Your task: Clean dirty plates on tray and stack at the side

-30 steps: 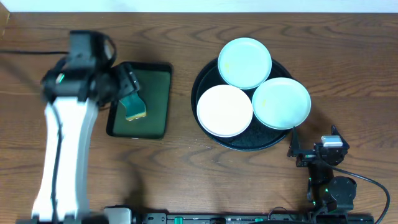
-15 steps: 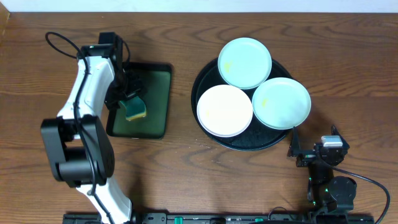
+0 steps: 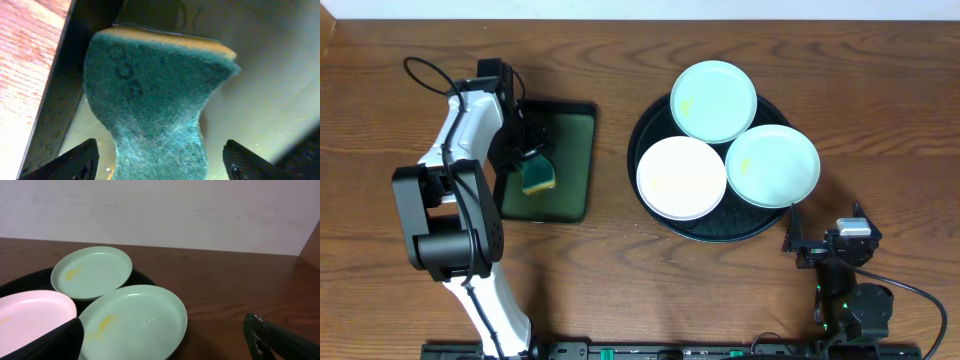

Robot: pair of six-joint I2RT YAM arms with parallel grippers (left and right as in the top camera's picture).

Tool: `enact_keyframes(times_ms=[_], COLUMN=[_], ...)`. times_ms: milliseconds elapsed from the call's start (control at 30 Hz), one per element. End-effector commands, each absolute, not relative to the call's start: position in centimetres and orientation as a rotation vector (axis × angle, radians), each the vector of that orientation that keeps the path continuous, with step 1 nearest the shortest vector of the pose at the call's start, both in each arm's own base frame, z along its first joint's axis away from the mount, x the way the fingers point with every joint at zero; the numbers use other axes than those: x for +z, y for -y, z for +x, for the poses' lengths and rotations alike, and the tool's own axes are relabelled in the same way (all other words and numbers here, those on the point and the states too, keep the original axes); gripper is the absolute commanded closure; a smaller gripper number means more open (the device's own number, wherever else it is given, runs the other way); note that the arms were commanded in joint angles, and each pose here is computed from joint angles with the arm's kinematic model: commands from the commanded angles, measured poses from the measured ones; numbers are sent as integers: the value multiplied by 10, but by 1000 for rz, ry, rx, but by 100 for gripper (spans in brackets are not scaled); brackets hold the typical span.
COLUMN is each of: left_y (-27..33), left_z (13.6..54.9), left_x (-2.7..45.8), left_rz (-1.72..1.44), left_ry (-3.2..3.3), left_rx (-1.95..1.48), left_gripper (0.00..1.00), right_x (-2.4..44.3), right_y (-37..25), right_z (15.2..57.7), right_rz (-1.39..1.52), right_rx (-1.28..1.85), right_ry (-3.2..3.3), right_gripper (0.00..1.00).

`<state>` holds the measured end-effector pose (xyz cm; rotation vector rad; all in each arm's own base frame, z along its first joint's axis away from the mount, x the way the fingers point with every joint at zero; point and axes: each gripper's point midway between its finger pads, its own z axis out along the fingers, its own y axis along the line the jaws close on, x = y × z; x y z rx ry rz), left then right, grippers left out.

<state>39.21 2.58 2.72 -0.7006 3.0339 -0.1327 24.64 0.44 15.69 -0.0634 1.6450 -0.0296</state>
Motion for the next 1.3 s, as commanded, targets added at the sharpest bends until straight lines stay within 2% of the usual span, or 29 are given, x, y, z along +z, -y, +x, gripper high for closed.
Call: enact_keyframes(times_ms=[0,233,333,367,400,567,633,667,700,933,967,1267], left_y=[-35,-34,-34,-34,-34,-34,-34,-34,-34,-22,-22,-21], left_z=[381,372,373,374,374,376,378,379,380,397,401,397], left_x=[8,-11,-12,-12,-12,-12,-10,-7,-5,51,77,215], left_rz=[-700,-705,-703,-703,-703,-701,-699,-698,-698,-657,-650,-577], left_ry=[-3082,-3097,-3091,-3089,-3087,-3082,-3076,-3072,-3068,-2941,-2871,-2496], left_rx=[-51,-49,-50,-50,-50,-51,-52,-55,-60,-200,-214,-263], left_gripper=[20,22,39,50,57,75,78,87,92,92,93,93], right_x=[157,157,157,157,157,157,157,157,157,157,157,157], right_y=[-3,-3,-3,-3,-3,-3,-3,-3,-3,-3,-3,-3], right_z=[246,246,246,246,246,246,246,246,246,246,246,246], right_rz=[-48,-48,-48,-48,-48,-48,-48,-48,-48,-48,-48,-48], right_rx=[-25,-25,-25,-25,-25,-25,-25,-25,-25,-25,-25,-25], right_ry=[-1645,-1645,-1645,-1645,-1645,-1645,-1645,-1645,-1645,-1645,-1645,-1645], right_gripper=[1,1,1,1,1,1,1,1,1,1,1,1])
